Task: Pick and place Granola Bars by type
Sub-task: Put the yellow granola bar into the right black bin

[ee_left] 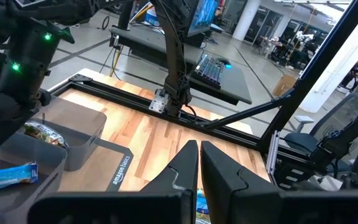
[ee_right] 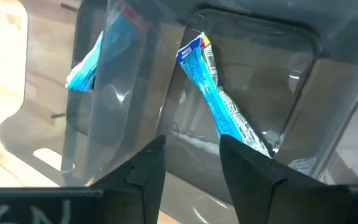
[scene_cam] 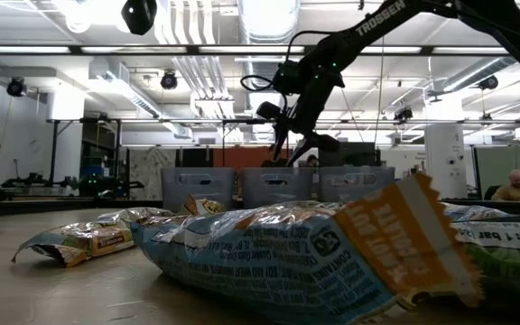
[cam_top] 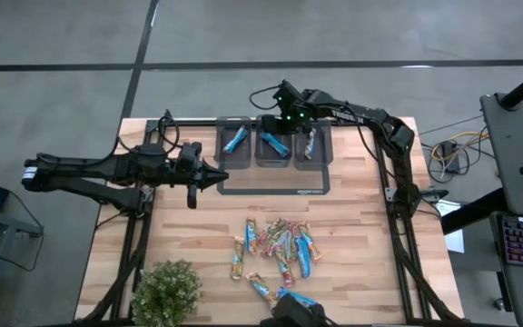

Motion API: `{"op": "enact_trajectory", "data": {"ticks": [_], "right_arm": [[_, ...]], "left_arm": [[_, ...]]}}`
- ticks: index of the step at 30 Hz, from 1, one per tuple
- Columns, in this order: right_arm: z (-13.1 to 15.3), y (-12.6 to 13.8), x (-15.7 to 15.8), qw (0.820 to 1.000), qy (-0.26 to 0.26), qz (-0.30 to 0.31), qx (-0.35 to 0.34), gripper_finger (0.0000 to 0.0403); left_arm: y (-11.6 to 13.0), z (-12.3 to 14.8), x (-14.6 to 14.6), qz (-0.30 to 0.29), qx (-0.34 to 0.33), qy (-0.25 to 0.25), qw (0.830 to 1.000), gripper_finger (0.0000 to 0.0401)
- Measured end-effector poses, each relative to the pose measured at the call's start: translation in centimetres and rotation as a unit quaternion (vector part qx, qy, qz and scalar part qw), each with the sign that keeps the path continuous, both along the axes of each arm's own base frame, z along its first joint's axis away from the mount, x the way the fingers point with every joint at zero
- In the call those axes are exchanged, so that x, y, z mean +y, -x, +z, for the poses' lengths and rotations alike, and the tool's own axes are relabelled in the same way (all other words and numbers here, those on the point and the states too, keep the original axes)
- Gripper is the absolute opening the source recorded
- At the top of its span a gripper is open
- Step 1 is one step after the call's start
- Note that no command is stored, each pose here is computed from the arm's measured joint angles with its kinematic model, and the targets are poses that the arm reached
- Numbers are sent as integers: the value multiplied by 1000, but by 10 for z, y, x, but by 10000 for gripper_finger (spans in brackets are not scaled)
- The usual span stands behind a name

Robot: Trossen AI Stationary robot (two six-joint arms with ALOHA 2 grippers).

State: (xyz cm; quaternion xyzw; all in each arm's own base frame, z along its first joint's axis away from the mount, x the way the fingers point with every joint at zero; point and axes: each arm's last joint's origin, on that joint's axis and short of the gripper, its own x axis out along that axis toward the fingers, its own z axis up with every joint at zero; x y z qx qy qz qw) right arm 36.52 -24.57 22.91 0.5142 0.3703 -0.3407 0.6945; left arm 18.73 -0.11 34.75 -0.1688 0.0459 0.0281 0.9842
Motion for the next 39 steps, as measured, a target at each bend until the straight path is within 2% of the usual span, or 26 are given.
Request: {"op": "enact_trajectory", "data": {"ticks": [9,14,23,31,39], "right_arm": [[20,2,9,999,23,26,-16,56],[40,3,23,997,44,53,-36,13],[105,13,75,978,113,147,-98,9],[161,34,135,942,173,233,-166,9],[192,54,185,905,205,307,-209,9]], "left_arm": [[0,0,0,0,0,0,1000,3],[0,0,0,0,0,0,1000,3],[0,0,0,0,0,0,1000,3],[0,0,0,0,0,0,1000,3],[0,0,0,-1,-1,0,1000,3]]}}
